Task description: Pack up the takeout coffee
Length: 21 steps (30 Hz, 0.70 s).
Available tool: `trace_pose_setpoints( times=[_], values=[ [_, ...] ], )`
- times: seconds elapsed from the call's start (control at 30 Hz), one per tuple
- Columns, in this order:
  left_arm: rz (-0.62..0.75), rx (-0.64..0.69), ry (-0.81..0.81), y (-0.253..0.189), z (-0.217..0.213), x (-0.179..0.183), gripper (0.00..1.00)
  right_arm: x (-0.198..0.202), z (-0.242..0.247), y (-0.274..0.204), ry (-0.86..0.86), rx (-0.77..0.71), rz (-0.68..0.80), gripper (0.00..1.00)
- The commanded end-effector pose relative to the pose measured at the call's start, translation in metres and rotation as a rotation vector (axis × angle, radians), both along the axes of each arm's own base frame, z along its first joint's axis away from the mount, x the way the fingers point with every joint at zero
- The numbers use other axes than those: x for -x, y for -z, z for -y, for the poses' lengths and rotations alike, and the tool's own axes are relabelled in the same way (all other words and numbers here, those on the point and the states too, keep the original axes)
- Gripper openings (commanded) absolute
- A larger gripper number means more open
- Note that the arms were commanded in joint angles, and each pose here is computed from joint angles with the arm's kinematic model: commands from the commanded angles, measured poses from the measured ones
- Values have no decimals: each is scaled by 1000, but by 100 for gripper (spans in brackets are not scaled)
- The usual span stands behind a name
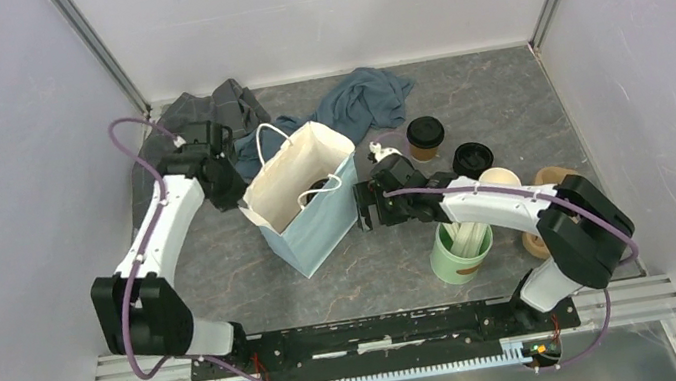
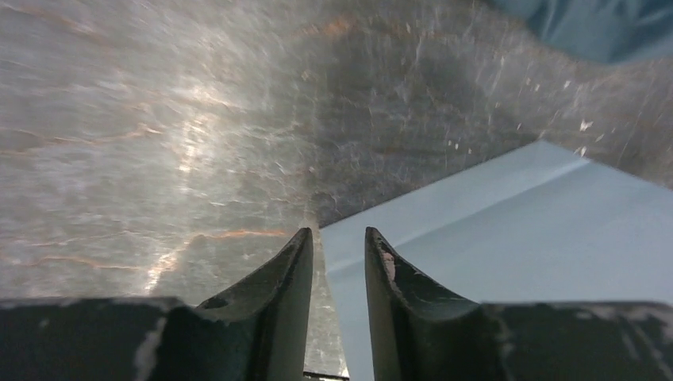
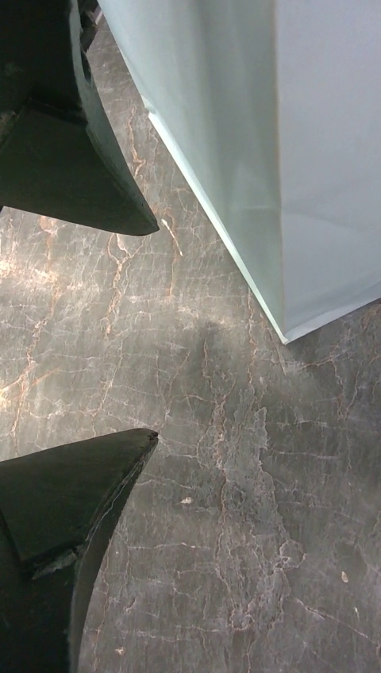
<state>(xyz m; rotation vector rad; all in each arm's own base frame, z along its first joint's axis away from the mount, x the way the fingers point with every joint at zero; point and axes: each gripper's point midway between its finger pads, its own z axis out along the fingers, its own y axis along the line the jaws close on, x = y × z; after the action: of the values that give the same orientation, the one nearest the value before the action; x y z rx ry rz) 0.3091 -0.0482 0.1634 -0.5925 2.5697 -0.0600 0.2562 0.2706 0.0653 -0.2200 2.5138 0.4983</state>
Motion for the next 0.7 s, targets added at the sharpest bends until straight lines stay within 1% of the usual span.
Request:
trace_pose_setpoints(
  times=[0.0,0.13,0.27,0.43,0.67],
  values=[
    [23,156,123,22,32,-5,35,-10,-3,0,13,13,19,98],
    [-7,217,111,48,39,17,30,-18,-7,1,18,18,23,98],
    [-31,289,89,65,46,46,28,-28,-7,1,40,31,33,98],
    [5,435,64,66,64,68,26,-39,-14,1,23,34,46,98],
    [-5,588,-12,78,83,105,25,-56,-24,1,-22,45,72,98]
  ],
)
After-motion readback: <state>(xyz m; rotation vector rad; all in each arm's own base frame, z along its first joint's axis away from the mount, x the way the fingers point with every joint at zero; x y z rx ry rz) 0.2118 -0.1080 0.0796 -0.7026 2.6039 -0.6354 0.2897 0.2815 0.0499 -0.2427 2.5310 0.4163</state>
